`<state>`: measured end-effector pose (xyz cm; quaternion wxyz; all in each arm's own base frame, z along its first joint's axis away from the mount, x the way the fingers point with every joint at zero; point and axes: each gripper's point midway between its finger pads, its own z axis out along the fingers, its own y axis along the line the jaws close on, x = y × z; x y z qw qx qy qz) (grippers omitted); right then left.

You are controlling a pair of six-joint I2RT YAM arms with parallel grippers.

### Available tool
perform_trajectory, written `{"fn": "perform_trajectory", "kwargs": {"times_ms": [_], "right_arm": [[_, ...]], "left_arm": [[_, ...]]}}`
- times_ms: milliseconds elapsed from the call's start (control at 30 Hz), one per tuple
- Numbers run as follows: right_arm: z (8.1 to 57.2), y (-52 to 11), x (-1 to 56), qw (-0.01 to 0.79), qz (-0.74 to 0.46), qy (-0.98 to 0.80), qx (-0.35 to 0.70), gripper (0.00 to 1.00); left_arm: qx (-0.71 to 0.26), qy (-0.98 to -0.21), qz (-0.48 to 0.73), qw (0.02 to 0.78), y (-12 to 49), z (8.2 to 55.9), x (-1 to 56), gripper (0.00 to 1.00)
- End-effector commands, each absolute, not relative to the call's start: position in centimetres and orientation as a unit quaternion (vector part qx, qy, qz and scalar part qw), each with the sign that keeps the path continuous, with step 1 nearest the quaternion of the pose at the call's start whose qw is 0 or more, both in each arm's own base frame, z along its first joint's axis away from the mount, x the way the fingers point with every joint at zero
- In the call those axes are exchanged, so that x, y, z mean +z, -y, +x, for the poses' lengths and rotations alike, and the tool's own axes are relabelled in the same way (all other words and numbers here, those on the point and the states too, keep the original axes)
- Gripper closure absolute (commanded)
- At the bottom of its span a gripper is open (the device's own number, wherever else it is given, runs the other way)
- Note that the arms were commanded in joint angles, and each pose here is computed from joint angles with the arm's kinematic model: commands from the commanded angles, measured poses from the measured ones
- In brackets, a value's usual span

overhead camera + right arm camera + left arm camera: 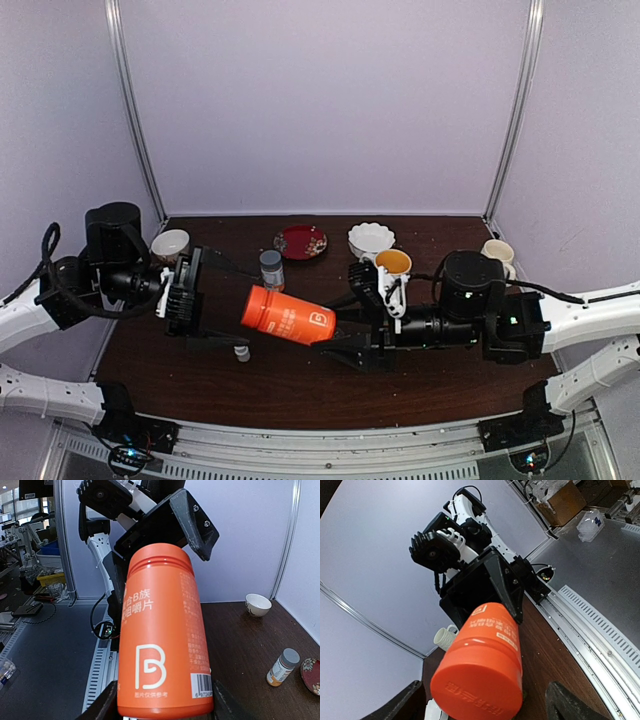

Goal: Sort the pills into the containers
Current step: Unscrew the lid of the pill bottle from the pill bottle.

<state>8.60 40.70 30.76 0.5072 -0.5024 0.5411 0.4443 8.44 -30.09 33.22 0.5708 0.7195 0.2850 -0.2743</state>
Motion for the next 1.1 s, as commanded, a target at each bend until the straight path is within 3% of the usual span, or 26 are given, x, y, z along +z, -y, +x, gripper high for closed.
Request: {"fn": "perform_trajectory", "kwargs": {"times_ms": [0,300,467,600,667,867,1000,1067], "right_arm": [[8.5,-40.9,32.8,0.518,-0.498,-0.525,0.455,1.00],[8.6,-41.2,32.8,0.516,-0.500,-0.528,0.453,1.00],[9.0,-41.2,32.7,0.520,-0.496,-0.532,0.447,1.00],[9.4,-41.1,32.6,0.532,-0.501,-0.533,0.427,1.00],[10.1,-40.9,32.5,0.548,-0.507,-0.532,0.400,1.00],[12.5,-39.6,32.4,0.629,-0.550,-0.485,0.256,1.00],[14.9,-37.9,33.1,0.685,-0.530,-0.475,0.159,1.00],[15.9,-37.0,33.3,0.707,-0.511,-0.473,0.123,1.00]], "left_arm": [[-0.292,-0.263,0.706,0.590,30.3,8.0,35.2,0.16],[-0.298,-0.271,0.704,0.584,30.6,8.1,34.9,0.31],[-0.310,-0.282,0.692,0.587,30.7,8.3,35.4,0.49],[-0.335,-0.301,0.675,0.585,30.8,8.3,36.0,0.73],[-0.355,-0.329,0.652,0.584,31.1,8.9,36.6,0.83],[-0.457,-0.461,0.523,0.553,32.3,11.6,39.8,0.96],[-0.501,-0.589,0.386,0.503,31.9,14.5,41.4,1.00],[-0.523,-0.618,0.329,0.487,31.4,15.2,42.1,1.00]]}}
